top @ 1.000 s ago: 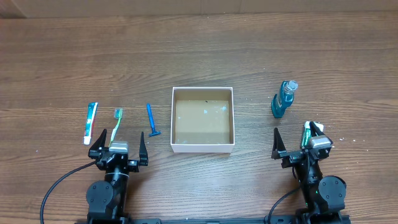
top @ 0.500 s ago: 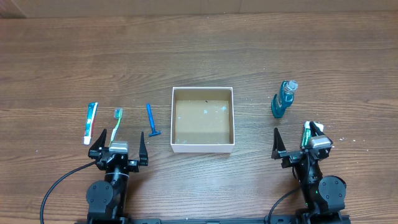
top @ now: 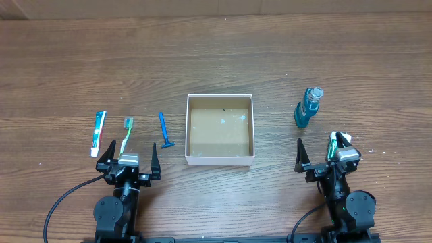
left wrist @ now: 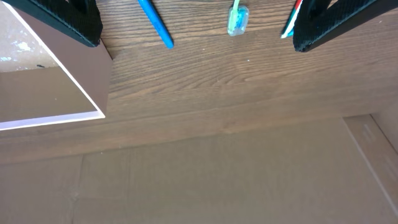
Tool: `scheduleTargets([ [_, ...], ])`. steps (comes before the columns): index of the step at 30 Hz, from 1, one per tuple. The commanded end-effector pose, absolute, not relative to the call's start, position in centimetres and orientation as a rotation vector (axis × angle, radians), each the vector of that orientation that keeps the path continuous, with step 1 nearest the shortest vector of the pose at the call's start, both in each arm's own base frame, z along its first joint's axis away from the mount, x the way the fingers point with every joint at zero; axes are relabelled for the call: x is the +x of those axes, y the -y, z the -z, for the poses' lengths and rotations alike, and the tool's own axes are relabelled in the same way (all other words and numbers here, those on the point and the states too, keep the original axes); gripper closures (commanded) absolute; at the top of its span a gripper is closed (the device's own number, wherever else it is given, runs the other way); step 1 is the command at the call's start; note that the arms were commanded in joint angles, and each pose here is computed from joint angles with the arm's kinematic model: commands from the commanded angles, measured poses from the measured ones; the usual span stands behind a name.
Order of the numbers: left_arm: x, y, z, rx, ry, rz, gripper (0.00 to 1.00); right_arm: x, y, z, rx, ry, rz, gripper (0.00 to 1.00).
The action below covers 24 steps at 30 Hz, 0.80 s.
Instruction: Pack container
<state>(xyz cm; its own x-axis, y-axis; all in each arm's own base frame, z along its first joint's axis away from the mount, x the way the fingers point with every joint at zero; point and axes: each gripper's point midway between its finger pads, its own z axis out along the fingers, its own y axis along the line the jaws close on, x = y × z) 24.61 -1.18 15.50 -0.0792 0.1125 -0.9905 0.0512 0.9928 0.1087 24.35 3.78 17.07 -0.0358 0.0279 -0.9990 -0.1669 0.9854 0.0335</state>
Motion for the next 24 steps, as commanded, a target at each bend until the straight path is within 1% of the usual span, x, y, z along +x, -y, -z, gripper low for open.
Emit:
scheduleTargets([
  [1, 24.57, 1.55, -15.58, 0.131, -1.643, -0.027, 0.00, 24.34, -3.85, -16.98, -0.114, -1.592, -0.157, 0.00],
  [18, 24.57, 1.55, -15.58, 0.131, -1.643, -0.027, 0.00, 24.34, -3.86, -17.06, -0.114, -1.589, -0.158, 0.00],
  [24, 24.60, 1.58, -16.12, 0.122, -1.621, -0.018, 0.00, 24.34, -3.85, -17.03, -0.014, -1.598, -0.255, 0.00],
])
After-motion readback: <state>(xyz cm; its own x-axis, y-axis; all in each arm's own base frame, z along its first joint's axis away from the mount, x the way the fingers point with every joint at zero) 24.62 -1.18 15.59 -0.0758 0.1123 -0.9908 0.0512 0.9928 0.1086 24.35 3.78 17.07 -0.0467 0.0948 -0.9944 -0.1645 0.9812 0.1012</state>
